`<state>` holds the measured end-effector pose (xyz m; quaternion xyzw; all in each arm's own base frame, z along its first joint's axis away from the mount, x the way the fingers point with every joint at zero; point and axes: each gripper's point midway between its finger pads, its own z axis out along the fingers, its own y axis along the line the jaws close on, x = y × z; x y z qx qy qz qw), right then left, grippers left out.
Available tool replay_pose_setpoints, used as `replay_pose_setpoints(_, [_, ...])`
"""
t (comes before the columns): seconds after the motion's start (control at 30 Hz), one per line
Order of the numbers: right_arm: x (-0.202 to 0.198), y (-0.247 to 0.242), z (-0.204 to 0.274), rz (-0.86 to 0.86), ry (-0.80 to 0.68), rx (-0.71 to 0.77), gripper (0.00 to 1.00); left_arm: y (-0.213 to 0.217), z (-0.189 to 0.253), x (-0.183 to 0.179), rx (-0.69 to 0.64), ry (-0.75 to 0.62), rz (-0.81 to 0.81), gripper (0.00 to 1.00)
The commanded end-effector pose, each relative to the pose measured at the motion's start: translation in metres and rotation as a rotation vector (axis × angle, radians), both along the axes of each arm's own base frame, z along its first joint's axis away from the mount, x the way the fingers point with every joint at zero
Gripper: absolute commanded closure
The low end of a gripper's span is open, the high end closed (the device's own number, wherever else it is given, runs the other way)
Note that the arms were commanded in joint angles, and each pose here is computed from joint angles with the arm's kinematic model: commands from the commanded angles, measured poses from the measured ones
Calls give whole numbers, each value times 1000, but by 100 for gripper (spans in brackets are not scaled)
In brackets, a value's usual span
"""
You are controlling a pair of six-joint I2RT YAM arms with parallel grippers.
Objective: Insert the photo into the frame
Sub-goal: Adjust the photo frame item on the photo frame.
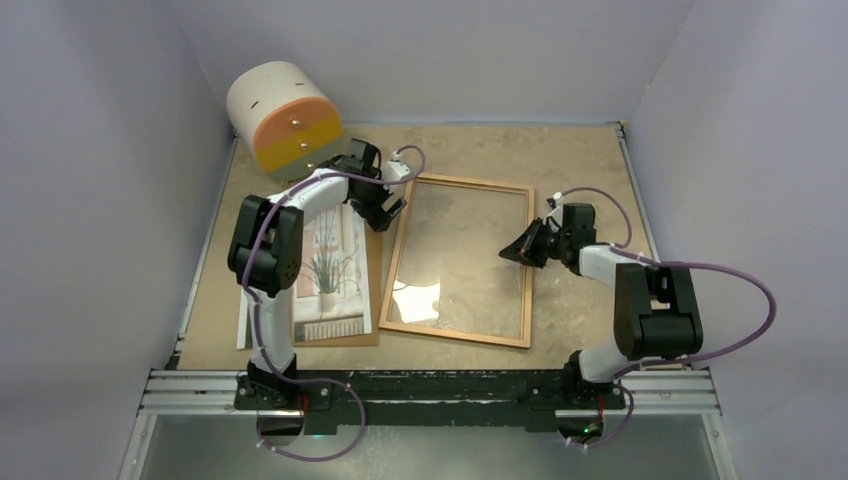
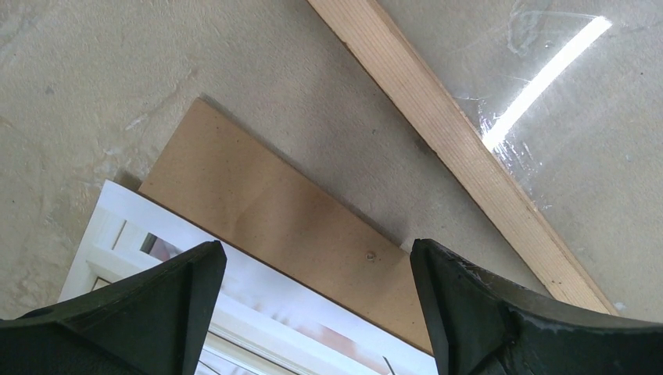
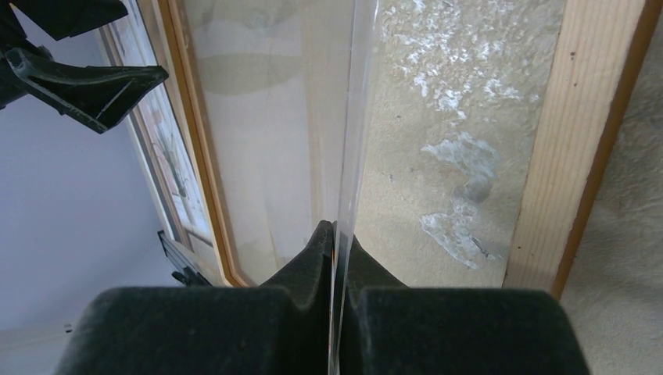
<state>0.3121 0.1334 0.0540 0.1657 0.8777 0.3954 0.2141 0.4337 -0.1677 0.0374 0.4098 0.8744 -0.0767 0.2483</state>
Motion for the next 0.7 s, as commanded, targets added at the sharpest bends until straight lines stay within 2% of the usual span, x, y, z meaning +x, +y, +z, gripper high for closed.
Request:
replay_pose_setpoints(0.0, [-4,-7,-1,-25,1,-40,100,-7,4,3,-24,-12,-3,6])
replay_pose_setpoints(0.17, [0,-4,11,-14,-71,-11,100,-9,2,1,-27,-7,-12,6])
replay_pose_setpoints(0.47, [4,19,63,82,-304,156,100,-18,-10,-5,-27,19,-32,7])
replay_pose_setpoints(0.67, [7,20,62,69,-293,187,100,-17,-17,-7,-14,31,-40,8])
